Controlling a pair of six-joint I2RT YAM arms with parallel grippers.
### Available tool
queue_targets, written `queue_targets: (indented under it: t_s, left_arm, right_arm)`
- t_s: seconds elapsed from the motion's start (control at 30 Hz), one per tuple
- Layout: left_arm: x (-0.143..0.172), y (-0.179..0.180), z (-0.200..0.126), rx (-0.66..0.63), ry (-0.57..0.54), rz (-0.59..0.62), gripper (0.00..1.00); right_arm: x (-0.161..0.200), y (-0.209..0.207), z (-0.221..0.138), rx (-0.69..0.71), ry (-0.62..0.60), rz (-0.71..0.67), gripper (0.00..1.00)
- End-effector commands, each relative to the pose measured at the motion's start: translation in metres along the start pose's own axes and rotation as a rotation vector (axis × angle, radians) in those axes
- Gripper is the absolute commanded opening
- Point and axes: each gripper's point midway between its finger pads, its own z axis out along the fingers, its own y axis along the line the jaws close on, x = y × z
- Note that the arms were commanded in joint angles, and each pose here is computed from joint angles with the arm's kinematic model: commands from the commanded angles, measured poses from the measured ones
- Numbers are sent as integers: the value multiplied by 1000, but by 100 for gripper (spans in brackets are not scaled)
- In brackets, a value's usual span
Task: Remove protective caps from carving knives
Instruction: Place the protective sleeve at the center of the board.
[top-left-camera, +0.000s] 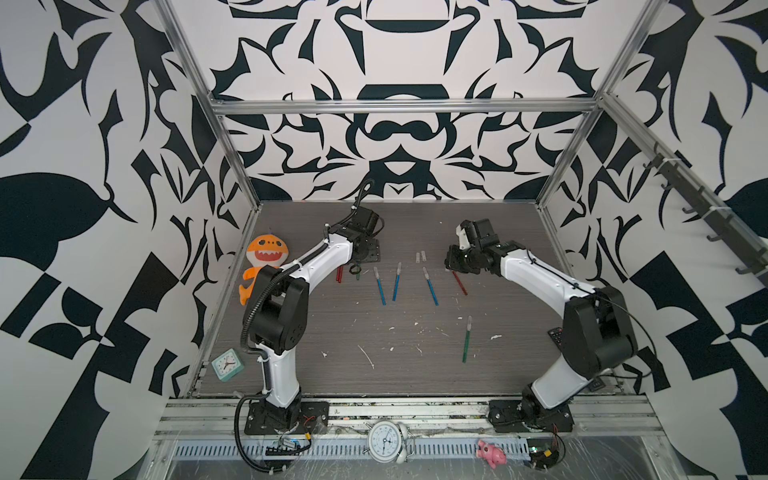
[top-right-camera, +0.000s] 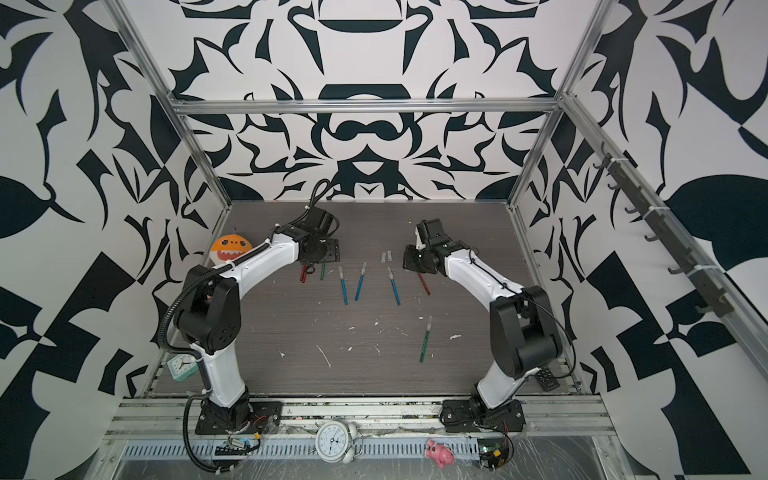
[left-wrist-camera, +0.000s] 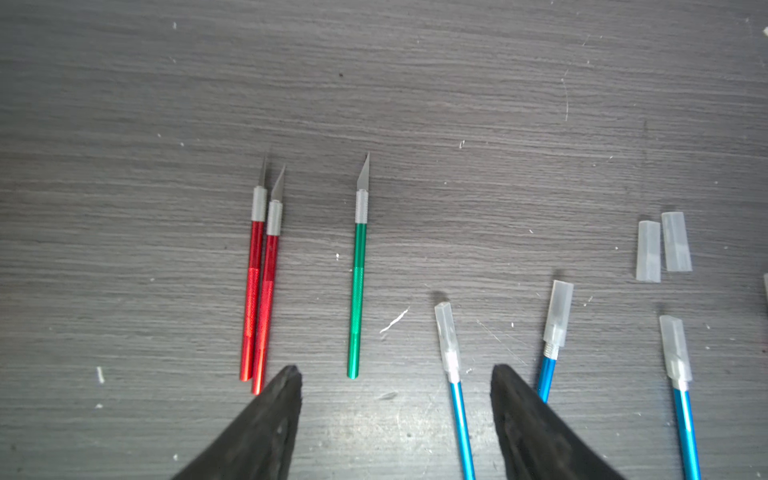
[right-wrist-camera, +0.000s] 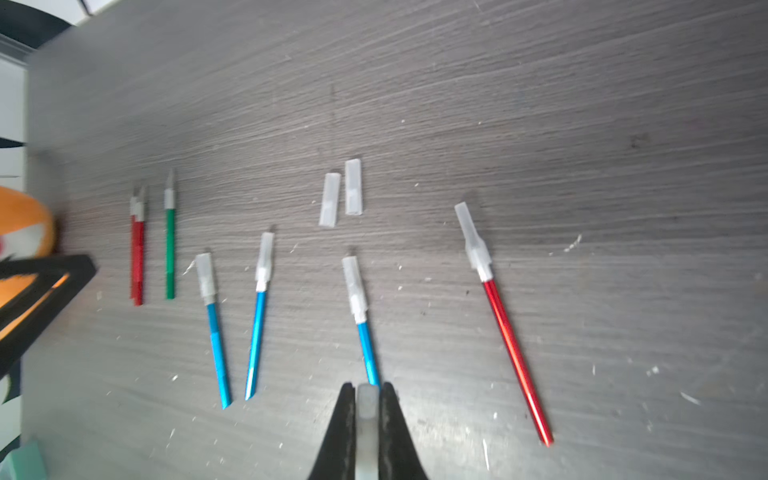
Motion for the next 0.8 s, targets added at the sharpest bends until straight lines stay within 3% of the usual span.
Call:
queue_targets:
  t_s: [0.0,0.3,0.77]
  left_arm:
    - [20,4,15,-23,68,-39,76]
    - [19,-5,33,-14,98,-72,76]
    - [28,-1,64,-63,135,-74,77]
  right_arm:
    - [-23,6,2,16,-26,-47,0]
    - [-39,-1,55,55,51,-64,0]
    - [-56,-8,95,123,103,-125,0]
